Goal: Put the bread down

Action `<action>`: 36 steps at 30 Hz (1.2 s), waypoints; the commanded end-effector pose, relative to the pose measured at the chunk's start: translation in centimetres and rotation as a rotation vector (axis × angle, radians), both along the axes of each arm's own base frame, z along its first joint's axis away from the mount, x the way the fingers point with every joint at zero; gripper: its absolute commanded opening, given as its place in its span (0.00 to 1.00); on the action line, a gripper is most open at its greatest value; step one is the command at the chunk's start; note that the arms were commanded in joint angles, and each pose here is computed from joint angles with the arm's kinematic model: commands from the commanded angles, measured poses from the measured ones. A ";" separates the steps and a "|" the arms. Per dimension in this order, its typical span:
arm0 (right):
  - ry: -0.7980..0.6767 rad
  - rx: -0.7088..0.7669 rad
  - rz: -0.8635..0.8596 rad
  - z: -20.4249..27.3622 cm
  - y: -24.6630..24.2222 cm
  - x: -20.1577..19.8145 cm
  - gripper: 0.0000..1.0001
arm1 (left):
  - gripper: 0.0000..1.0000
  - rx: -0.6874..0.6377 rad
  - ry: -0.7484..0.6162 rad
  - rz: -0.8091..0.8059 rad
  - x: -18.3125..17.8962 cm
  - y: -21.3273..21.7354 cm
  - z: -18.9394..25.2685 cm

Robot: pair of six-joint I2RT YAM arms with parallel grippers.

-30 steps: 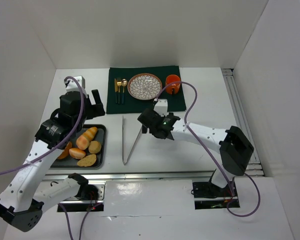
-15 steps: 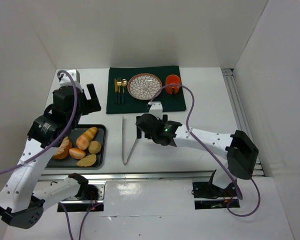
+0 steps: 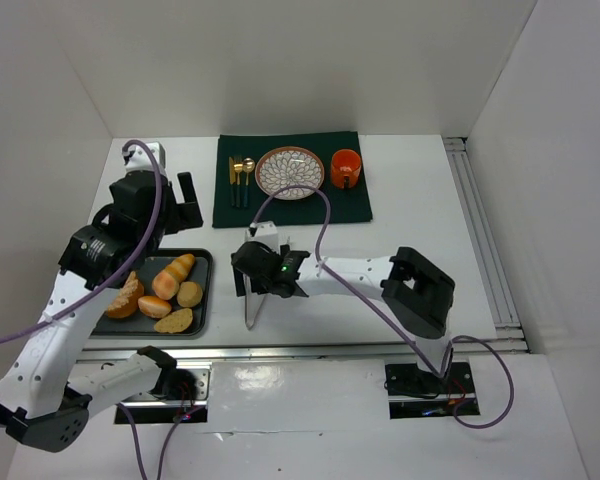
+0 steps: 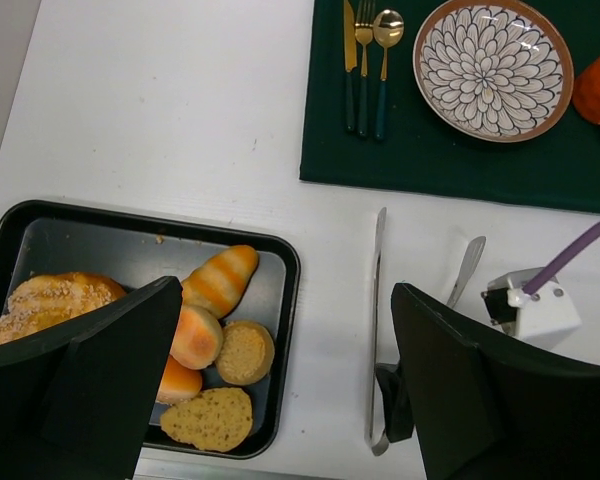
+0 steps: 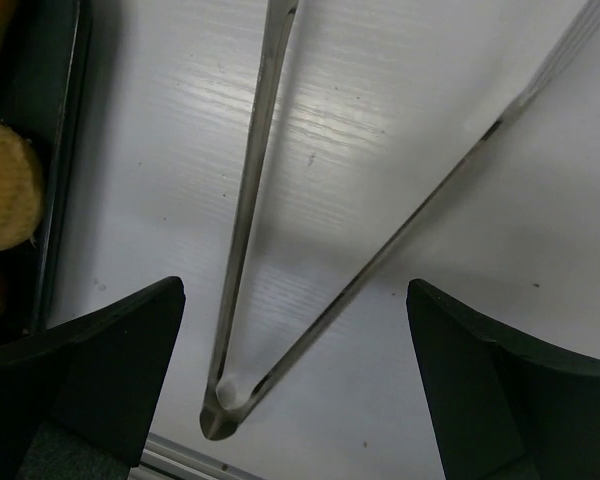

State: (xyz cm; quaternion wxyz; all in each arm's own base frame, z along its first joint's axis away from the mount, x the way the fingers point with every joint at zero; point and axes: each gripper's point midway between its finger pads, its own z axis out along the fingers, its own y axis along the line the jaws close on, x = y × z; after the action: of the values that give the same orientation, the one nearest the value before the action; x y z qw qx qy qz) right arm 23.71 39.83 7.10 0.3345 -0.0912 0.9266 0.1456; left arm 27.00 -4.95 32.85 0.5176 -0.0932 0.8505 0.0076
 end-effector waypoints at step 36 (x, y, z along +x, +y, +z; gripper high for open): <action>-0.262 -0.013 -0.178 10.5 -7.3 0.0 0.99 | 0.99 -0.147 0.485 -0.152 -4.4 -5.0 -15.5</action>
State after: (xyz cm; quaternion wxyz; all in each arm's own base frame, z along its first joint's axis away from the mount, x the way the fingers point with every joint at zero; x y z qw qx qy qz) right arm 22.95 36.87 11.55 0.3910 -0.0876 0.9099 0.1069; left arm 24.98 -7.48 21.10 0.3693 -0.0588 0.9274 -0.0110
